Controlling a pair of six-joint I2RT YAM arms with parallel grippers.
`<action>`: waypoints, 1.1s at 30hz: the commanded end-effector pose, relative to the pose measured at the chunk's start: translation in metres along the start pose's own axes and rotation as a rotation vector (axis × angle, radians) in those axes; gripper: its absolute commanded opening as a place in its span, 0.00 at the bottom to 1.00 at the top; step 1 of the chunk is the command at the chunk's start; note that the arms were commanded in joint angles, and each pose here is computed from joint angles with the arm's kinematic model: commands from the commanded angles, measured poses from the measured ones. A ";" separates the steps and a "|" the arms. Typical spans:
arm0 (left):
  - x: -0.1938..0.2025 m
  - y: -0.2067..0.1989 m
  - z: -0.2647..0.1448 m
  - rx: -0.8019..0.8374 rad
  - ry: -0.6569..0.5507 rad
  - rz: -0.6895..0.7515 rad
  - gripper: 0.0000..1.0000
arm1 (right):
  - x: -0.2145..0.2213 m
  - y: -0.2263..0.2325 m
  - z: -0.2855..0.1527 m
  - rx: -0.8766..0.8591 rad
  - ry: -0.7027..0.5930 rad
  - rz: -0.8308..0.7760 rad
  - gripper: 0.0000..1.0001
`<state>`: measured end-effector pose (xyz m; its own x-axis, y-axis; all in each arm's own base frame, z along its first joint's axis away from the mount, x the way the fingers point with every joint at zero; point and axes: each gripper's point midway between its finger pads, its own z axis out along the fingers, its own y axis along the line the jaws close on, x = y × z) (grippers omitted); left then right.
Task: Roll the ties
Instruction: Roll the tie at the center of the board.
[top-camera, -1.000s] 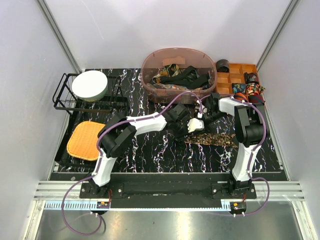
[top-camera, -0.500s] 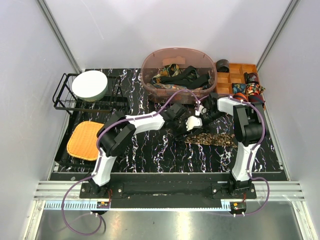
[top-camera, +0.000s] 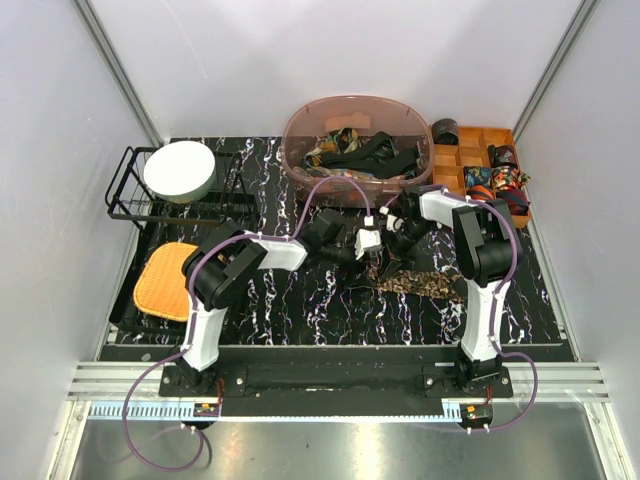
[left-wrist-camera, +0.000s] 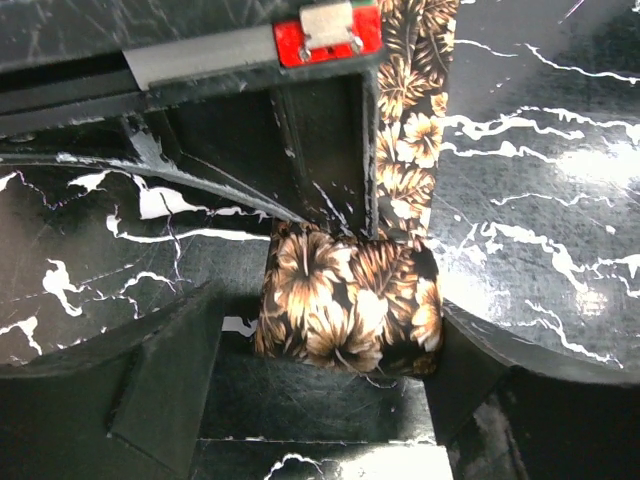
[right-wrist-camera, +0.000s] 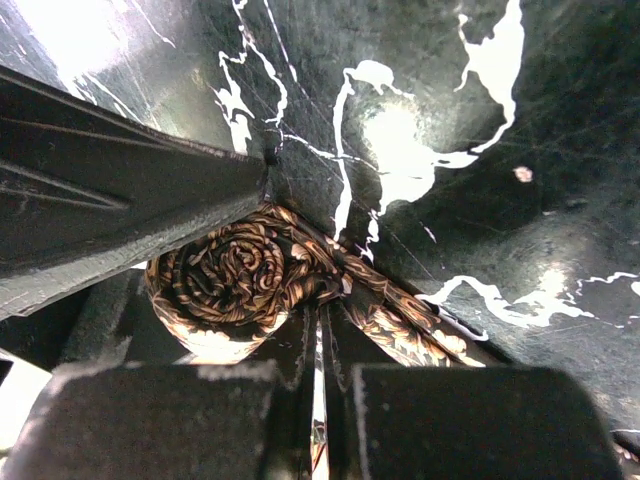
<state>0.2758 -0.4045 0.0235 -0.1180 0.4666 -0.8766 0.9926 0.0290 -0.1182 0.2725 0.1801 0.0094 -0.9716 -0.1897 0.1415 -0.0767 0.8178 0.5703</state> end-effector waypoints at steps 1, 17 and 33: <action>0.033 -0.022 0.000 0.089 0.024 -0.088 0.76 | -0.016 -0.049 0.018 0.238 -0.016 -0.094 0.00; 0.036 -0.014 0.016 0.084 0.039 -0.108 0.52 | -0.028 -0.044 0.028 0.234 0.000 -0.133 0.00; 0.097 -0.017 -0.020 -0.032 0.446 -0.126 0.00 | -0.035 0.003 -0.048 0.089 -0.106 -0.168 0.21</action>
<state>0.2740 -0.4074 0.0198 -0.0830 0.5512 -0.8303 0.9953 0.0043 -0.0966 0.2806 0.1794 0.0134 -0.9469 -0.2832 0.1520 -0.1639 0.8323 0.5295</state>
